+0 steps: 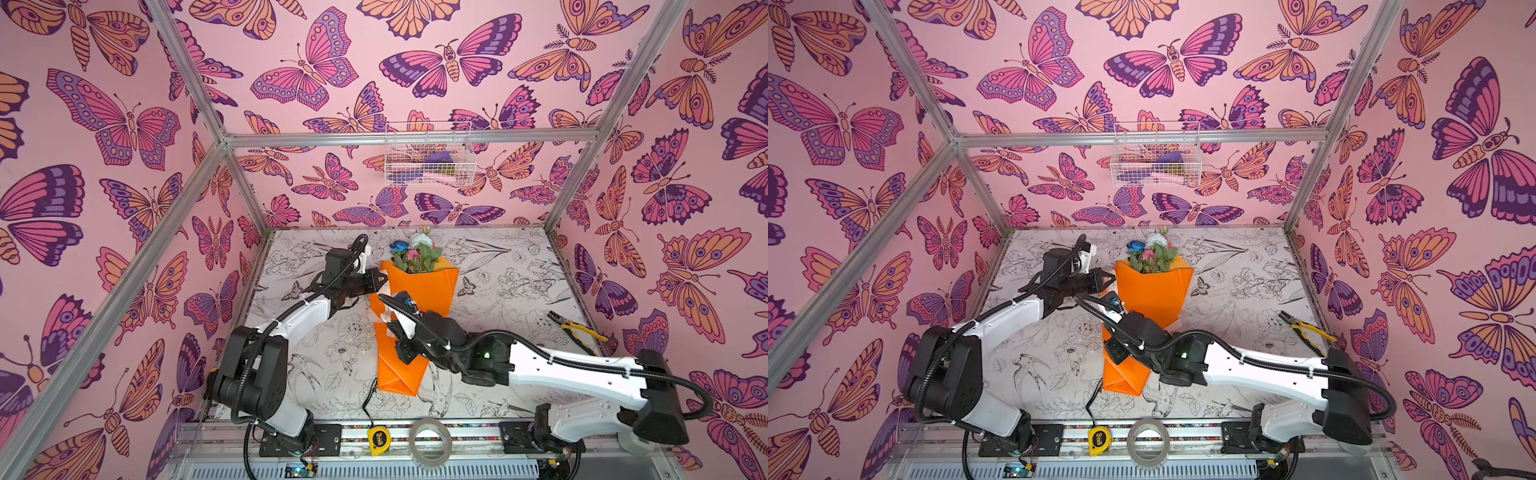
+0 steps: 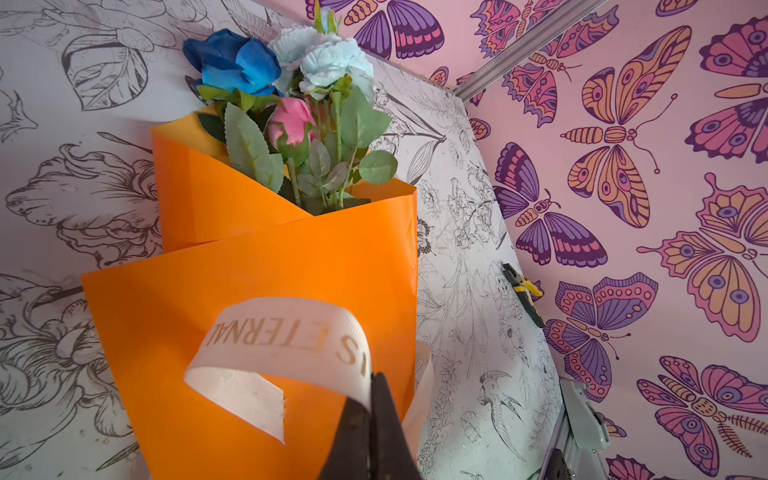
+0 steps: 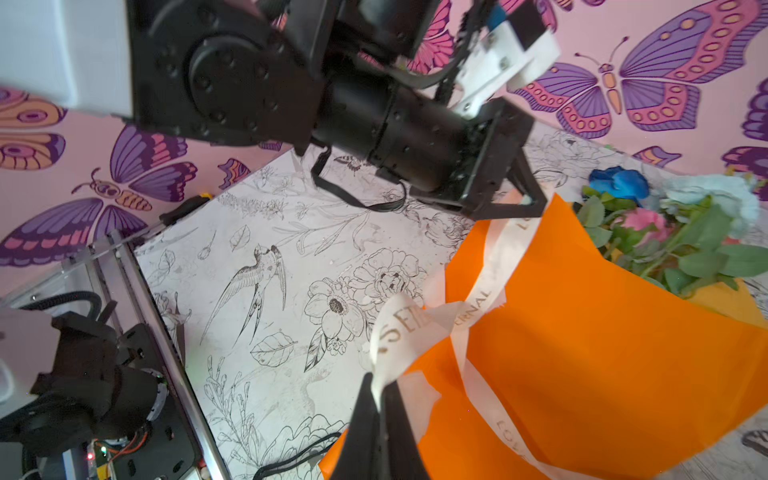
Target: Tie the bouquet of fake flowers
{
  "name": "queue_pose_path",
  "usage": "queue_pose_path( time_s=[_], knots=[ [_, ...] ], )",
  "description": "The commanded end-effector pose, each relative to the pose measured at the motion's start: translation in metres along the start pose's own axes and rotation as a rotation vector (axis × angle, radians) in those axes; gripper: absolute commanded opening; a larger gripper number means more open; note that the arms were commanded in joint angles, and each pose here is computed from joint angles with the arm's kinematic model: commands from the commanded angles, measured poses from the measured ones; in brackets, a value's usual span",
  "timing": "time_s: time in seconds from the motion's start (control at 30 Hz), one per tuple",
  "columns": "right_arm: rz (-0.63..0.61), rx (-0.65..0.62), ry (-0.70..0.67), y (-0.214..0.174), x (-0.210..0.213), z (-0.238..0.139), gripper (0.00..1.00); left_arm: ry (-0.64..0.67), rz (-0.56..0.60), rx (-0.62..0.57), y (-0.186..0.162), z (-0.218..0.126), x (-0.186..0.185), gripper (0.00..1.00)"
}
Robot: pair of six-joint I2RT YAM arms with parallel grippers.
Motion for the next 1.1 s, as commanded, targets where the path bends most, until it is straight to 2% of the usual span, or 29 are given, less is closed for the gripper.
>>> queue_pose_path(
  time_s=[0.0,0.3,0.43,0.57,0.77,0.93,1.07],
  knots=[
    [0.044,-0.012,-0.108,0.004,-0.022,-0.019,0.0,-0.042,0.019,0.003,-0.005,-0.008,-0.008,0.0],
    [0.111,0.022,-0.337,-0.004,-0.072,-0.063,0.0,-0.023,0.039,-0.018,-0.021,-0.022,-0.008,0.0],
    [0.165,0.022,-0.383,-0.006,-0.09,-0.083,0.0,-0.012,0.027,-0.011,-0.027,-0.023,-0.003,0.0],
    [0.198,0.001,-0.369,0.0,-0.095,-0.104,0.0,0.007,0.011,0.001,-0.034,-0.021,0.006,0.0],
    [0.174,0.025,-0.249,0.015,-0.08,-0.117,0.0,0.023,0.007,0.002,-0.037,-0.017,0.012,0.0],
    [0.065,0.022,-0.245,0.039,-0.061,-0.133,0.0,0.016,0.009,0.006,-0.038,-0.016,0.012,0.0],
    [-0.006,-0.003,-0.181,0.06,-0.043,-0.146,0.0,0.022,0.007,0.006,-0.04,-0.016,0.015,0.0]
  ],
)
Point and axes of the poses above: each gripper's point midway between its finger pads, its own z axis out along the fingers, its own x axis along the line the jaws close on, y = z × x, the point moved 4 cm from there along -z, back along the fingers, and after that the axes turned 8 degrees about -z, right-handed, at the moved point
